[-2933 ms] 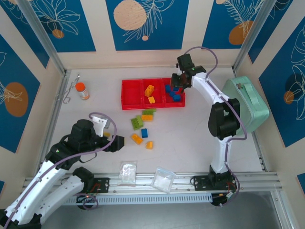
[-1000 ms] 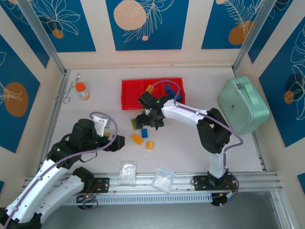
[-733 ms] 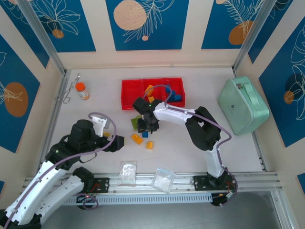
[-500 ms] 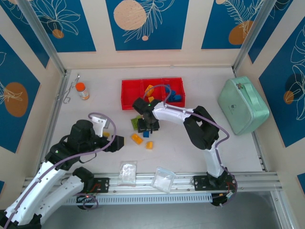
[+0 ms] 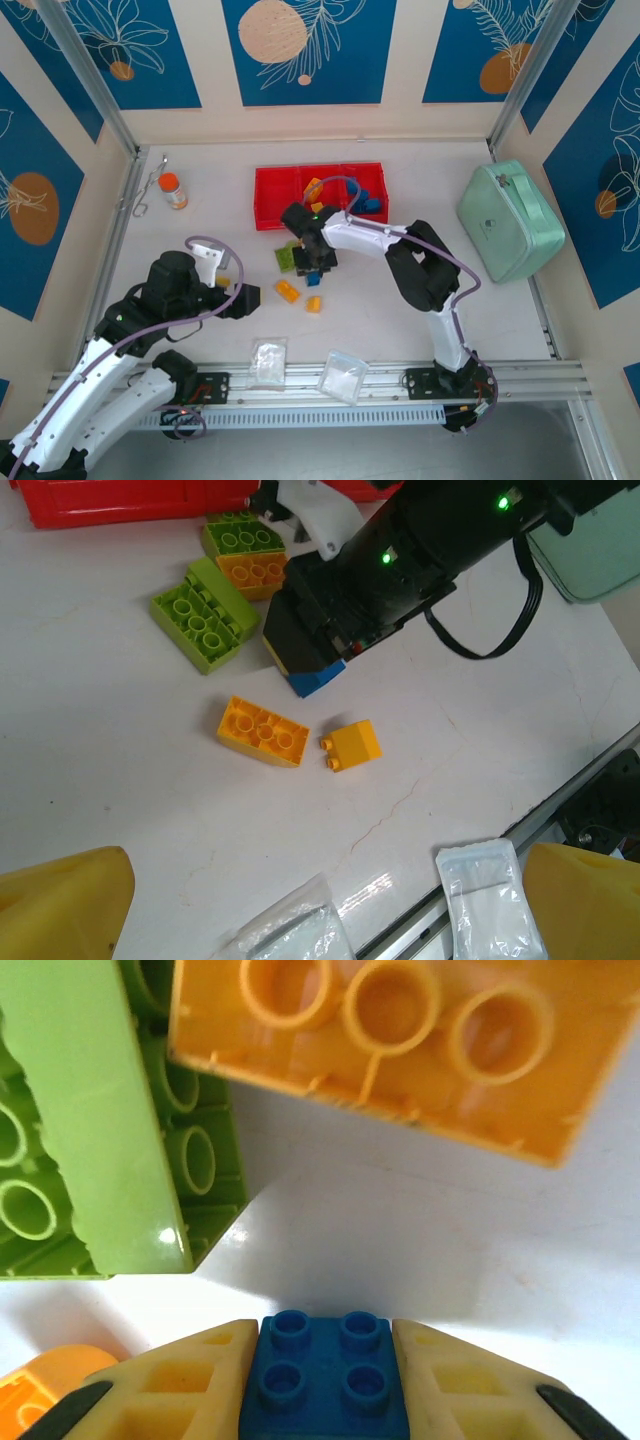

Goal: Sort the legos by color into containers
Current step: Pick up the lego from the center of the table, then place the lego in the container, then pick up the lego from the middle-left of the table.

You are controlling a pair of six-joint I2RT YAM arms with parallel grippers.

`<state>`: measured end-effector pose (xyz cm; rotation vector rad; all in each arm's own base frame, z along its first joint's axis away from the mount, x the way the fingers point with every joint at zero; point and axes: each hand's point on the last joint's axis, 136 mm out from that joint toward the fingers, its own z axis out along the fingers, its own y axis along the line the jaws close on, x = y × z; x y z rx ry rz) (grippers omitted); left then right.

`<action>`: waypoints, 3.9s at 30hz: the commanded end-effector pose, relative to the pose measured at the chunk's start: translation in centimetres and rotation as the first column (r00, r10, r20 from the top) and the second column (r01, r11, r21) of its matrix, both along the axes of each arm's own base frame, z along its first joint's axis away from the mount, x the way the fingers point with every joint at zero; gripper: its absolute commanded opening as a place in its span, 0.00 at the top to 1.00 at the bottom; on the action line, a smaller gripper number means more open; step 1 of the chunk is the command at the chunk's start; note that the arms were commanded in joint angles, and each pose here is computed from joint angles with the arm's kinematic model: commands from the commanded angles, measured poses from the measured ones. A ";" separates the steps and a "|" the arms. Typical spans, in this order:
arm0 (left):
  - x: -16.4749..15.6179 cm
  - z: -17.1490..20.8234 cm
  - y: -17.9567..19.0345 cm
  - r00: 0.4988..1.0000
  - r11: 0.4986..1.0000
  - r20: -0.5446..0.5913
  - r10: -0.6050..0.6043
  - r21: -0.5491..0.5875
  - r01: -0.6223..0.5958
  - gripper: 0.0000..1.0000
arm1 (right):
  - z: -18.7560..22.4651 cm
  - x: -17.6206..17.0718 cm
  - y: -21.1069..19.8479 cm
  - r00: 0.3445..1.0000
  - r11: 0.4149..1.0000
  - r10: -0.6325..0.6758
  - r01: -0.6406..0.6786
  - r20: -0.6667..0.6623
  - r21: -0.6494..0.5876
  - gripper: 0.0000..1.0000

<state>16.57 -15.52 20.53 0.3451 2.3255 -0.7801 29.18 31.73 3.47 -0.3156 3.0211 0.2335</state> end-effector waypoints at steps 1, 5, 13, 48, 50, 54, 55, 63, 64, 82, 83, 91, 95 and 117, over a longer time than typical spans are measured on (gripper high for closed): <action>-0.1 -0.2 -0.3 1.000 1.000 0.006 -0.020 0.001 0.020 0.01 | 5.8 1.7 0.1 0.996 0.992 0.020 -0.031 0.086 0.121 0.78; -0.1 -0.2 -0.4 1.000 1.000 0.005 -0.023 -0.001 0.023 0.01 | 9.9 4.5 -1.5 0.982 0.986 0.032 -0.061 0.188 0.152 0.78; -0.1 -0.3 -0.4 1.000 1.000 -0.003 -0.028 0.001 0.028 0.01 | 14.1 12.9 -7.3 0.935 0.973 -0.013 -0.070 0.354 0.220 0.78; 1.1 -5.1 0.1 0.966 0.979 -0.249 0.075 0.201 -0.025 0.01 | 14.1 20.1 -13.8 0.909 0.968 -0.179 0.094 0.376 0.233 0.07; 1.0 -5.6 -0.3 0.958 0.972 -0.277 0.079 0.235 -0.013 0.01 | 14.9 18.3 -13.5 0.912 0.958 -0.181 0.078 0.369 0.277 0.07; 0.9 -5.7 -3.1 0.963 0.978 -0.267 0.038 0.206 0.019 0.03 | 16.1 14.6 -14.0 0.912 0.948 -0.182 0.063 0.367 0.313 0.07; 0.9 -5.6 -3.9 0.966 0.979 -0.258 0.029 0.204 0.025 0.04 | 16.7 13.8 -14.2 0.906 0.945 -0.185 0.057 0.382 0.321 0.07; 0.9 -7.2 -9.4 0.960 0.949 -0.275 -0.044 0.290 0.127 0.10 | 16.5 6.7 -17.6 0.871 0.927 -0.252 0.092 0.422 0.364 0.07; 1.0 -7.7 -10.0 0.956 0.940 -0.289 -0.048 0.311 0.142 0.11 | 16.0 6.0 -18.2 0.868 0.924 -0.266 0.105 0.419 0.369 0.07; 2.1 -14.3 -14.6 0.910 0.835 -0.415 0.024 0.509 0.211 0.16 | 12.2 2.2 -21.1 0.895 0.902 -0.316 0.181 0.314 0.392 0.06; 2.0 -14.6 -14.7 0.907 0.834 -0.421 0.025 0.509 0.214 0.16 | 12.2 2.1 -21.1 0.895 0.902 -0.317 0.181 0.314 0.393 0.06; 1.9 -17.0 -14.2 0.887 0.812 -0.458 0.051 0.536 0.230 0.21 | 12.0 1.8 -20.9 0.899 0.901 -0.308 0.170 0.310 0.400 0.05; 1.9 -18.3 -14.2 0.875 0.818 -0.481 0.057 0.525 0.236 0.26 | 12.1 1.7 -21.0 0.896 0.902 -0.309 0.170 0.319 0.397 0.05; 4.1 -18.1 -14.8 0.889 0.841 -0.458 0.013 0.486 0.238 0.68 | 11.8 1.9 -21.2 0.896 0.904 -0.312 0.177 0.316 0.390 0.05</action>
